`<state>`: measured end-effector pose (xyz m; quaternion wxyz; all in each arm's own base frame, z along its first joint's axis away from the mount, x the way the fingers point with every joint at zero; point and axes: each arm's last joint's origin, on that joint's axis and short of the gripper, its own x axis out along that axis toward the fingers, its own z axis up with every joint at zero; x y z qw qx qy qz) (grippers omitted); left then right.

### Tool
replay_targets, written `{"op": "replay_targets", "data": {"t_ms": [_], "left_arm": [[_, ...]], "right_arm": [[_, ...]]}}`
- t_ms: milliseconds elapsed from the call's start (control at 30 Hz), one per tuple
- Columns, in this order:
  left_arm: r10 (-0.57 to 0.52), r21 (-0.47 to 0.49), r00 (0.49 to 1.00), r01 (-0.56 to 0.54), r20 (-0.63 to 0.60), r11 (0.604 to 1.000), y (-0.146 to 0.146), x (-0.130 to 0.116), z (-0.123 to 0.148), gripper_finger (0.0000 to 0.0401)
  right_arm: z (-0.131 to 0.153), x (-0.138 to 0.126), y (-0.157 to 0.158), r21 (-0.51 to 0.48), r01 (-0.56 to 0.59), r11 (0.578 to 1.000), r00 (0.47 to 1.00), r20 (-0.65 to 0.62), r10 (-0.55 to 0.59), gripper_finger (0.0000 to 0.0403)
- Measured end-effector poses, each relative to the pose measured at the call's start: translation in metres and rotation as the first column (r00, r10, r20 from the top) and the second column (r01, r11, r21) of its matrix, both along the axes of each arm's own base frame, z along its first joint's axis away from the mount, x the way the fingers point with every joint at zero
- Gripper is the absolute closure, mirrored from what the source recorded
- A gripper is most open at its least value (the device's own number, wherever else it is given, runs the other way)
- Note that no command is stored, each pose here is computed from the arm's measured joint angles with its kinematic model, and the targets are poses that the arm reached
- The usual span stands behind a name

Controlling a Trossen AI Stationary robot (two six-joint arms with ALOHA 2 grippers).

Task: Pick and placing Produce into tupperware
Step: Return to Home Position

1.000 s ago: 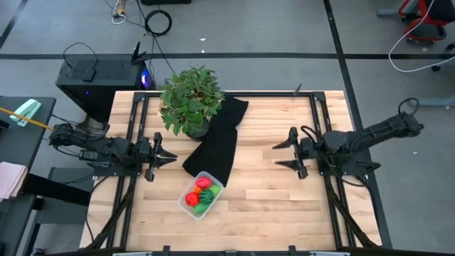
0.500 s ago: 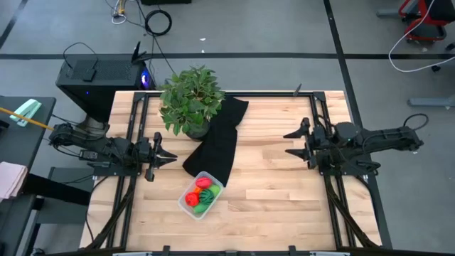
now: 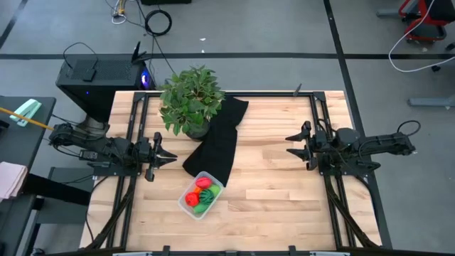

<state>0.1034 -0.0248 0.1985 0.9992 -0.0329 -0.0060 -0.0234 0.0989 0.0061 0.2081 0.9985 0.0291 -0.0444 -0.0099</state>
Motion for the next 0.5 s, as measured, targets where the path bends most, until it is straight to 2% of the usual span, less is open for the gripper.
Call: {"op": "replay_targets", "data": {"t_ms": [133,267,500], "left_arm": [[-0.001,-0.005,1.000,0.001,-0.001,1.000,0.000,0.000,0.000,0.0344],[0.000,-0.002,1.000,0.000,-0.011,1.000,0.000,0.000,-0.001,0.0347],[-0.001,0.000,1.000,0.001,-0.016,1.000,0.000,0.000,-0.002,0.0348]], "right_arm": [[-0.008,-0.005,-0.001,0.023,0.005,1.000,0.998,-0.060,-0.003,0.0194],[-0.013,-0.008,-0.002,0.025,0.025,0.999,0.998,-0.056,-0.024,0.0202],[-0.019,-0.009,-0.004,-0.013,0.113,0.993,0.990,-0.079,-0.114,0.0213]]}}
